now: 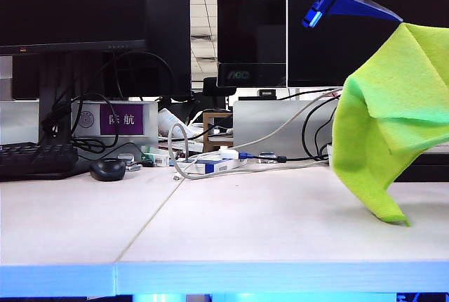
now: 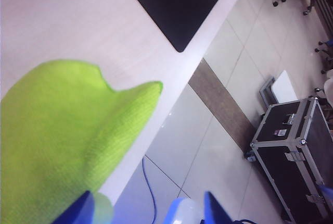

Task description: Wipe the table from left to right using the rag.

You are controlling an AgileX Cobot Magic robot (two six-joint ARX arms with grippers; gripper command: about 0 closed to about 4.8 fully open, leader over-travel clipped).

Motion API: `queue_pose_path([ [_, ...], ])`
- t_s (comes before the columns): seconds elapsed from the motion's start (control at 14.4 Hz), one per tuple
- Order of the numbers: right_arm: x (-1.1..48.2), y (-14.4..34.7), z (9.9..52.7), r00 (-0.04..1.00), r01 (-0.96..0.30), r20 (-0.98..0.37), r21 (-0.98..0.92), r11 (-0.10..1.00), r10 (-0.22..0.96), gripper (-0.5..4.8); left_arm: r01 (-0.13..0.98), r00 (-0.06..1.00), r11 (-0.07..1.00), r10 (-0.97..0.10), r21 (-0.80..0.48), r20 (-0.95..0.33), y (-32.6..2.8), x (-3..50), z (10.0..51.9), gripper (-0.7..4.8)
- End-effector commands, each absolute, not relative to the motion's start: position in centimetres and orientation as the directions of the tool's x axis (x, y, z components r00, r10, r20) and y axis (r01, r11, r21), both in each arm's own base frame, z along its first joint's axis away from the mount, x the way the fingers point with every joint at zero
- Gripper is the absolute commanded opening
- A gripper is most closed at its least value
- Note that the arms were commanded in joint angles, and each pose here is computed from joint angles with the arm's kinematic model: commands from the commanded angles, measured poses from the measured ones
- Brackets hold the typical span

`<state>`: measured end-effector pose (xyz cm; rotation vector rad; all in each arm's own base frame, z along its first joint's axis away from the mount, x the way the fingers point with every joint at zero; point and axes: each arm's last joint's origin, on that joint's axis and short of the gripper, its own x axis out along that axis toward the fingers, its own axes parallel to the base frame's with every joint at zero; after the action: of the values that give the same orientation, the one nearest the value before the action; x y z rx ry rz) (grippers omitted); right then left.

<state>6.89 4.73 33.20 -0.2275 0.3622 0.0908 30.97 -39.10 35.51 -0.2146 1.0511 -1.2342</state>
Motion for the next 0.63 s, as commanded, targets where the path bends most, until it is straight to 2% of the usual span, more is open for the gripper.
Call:
queue_pose_path([
  [0.07, 6.7, 4.5, 31.1, 0.964, -0.109, -0.258, -0.165, 0.980, 0.064, 4.79, 0.671, -0.058, 0.358, -0.848, -0.650, -0.527, -38.9, 30.6, 36.0, 2.77],
  [0.42, 7.3, 4.9, 28.8, 0.980, -0.098, -0.189, -0.180, 0.979, 0.063, 4.79, 0.685, -0.058, 0.350, -0.848, -0.639, -0.527, -38.9, 30.6, 36.1, 2.76],
  [0.63, 8.4, 5.0, 27.3, 0.986, -0.022, -0.169, -0.161, 0.987, -0.006, 4.79, 0.693, -0.056, 0.345, -0.850, -0.633, -0.524, -38.9, 30.6, 36.2, 2.76],
])
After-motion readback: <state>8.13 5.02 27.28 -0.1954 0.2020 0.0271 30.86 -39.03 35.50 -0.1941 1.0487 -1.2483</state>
